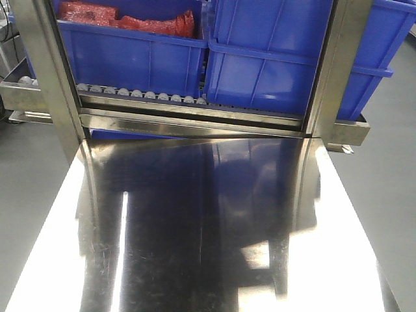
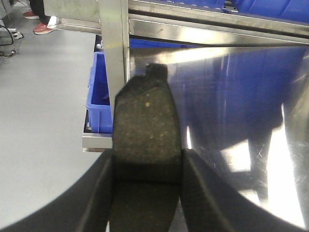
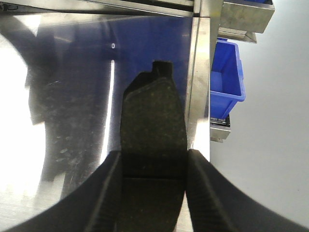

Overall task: Move and align brake pads A on conveyor
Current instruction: 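Lift the brake pad with the right gripper and pull it back, then back away from the table and turn toward the yellow line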

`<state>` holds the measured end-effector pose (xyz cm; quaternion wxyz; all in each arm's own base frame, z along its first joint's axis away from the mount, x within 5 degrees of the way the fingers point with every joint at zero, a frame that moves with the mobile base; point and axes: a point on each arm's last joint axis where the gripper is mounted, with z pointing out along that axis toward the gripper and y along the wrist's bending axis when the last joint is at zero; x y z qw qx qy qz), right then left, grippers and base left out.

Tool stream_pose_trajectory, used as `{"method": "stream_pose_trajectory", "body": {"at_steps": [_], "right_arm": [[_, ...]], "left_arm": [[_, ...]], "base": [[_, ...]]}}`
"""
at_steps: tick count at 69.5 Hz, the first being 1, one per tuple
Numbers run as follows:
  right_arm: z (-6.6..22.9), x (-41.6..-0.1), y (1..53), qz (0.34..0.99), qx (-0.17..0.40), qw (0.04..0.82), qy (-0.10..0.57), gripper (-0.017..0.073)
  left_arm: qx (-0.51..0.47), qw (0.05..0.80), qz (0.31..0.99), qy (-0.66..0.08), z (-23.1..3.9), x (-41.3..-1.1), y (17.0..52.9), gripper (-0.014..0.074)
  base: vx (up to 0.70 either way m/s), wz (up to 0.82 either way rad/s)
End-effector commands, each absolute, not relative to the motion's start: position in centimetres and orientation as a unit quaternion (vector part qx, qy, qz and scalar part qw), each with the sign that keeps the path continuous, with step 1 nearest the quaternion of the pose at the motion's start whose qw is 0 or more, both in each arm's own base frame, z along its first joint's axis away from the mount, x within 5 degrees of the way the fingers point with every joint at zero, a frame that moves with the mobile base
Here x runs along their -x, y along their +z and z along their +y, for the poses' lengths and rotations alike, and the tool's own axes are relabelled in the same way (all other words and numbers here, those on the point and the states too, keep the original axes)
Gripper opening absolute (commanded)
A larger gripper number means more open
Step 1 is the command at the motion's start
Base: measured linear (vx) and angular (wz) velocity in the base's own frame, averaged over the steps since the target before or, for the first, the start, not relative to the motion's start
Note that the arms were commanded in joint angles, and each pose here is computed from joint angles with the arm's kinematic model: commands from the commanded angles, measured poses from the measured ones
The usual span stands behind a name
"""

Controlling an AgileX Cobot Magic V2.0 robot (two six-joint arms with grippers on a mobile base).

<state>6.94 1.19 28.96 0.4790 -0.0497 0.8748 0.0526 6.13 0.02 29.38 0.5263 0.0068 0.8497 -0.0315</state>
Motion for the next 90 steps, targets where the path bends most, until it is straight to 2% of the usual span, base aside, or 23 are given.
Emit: {"method": "stream_pose_trajectory", "body": {"at_steps": [1,90], "right_arm": [[1.17,-7.35,30.52,0.847,0.049,0.527,0.051,-0.0004],[1.17,-7.33,30.48,0.848,0.049,0.525,0.051,-0.0004]], "left_arm": [[-0.013,0.570,0.821,-0.041,-0.16,-6.41,30.94,-0.0006],[-0.013,0.570,0.821,-0.041,-0.16,-6.41,30.94,-0.0006]], "base": [[0.00,0.00],[-0.01,0.02]]}}
